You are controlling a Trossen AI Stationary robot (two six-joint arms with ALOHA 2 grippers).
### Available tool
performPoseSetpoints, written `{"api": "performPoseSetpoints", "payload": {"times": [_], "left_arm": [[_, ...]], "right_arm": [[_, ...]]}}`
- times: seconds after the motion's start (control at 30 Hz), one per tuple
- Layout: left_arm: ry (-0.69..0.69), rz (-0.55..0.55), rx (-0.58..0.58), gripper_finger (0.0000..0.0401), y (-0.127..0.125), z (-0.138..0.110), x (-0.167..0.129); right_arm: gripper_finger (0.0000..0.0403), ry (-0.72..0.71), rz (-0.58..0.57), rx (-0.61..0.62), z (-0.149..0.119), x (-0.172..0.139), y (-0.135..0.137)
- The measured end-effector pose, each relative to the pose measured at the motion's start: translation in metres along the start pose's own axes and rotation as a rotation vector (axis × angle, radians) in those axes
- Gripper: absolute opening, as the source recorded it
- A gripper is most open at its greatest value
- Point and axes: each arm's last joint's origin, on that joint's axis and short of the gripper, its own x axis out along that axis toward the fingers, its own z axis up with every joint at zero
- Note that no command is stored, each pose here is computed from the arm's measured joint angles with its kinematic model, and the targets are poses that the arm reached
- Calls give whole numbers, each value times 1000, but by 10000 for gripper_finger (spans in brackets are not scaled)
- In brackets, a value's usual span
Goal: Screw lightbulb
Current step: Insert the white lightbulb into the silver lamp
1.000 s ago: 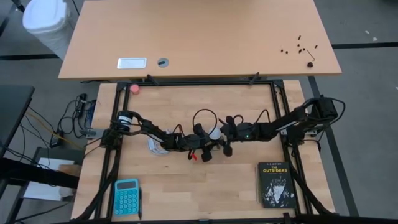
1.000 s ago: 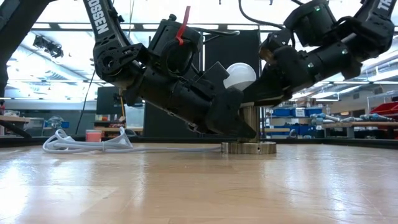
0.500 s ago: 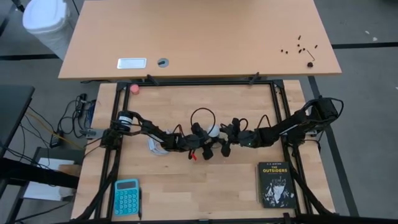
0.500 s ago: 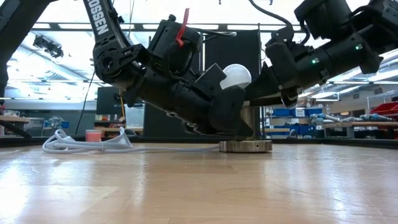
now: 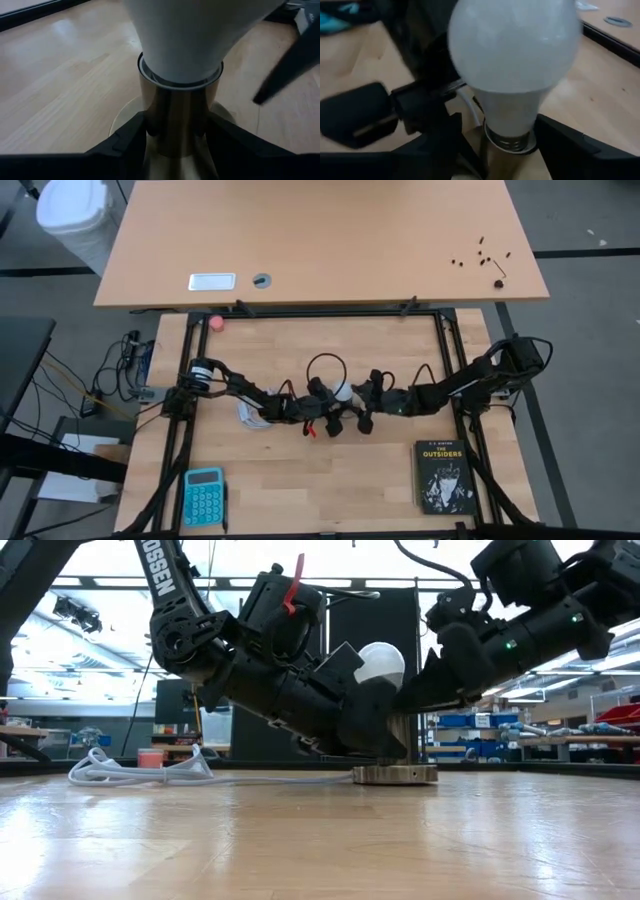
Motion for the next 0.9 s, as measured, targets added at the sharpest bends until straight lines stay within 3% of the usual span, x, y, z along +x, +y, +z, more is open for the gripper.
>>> {"api": "performPoseSetpoints", "payload": {"times": [0.37,0.53,0.9], "left_arm": [[31,-86,87,188,-2,-1,0],[41,-92,92,188,-2,-1,0],[42,-99,92,188,-3,-1,0]], "right_arm": [[312,24,266,-124,4,9,-18],[310,19,270,-171,4,10,-19],[309,80,192,-61,3,5,-23]]}}
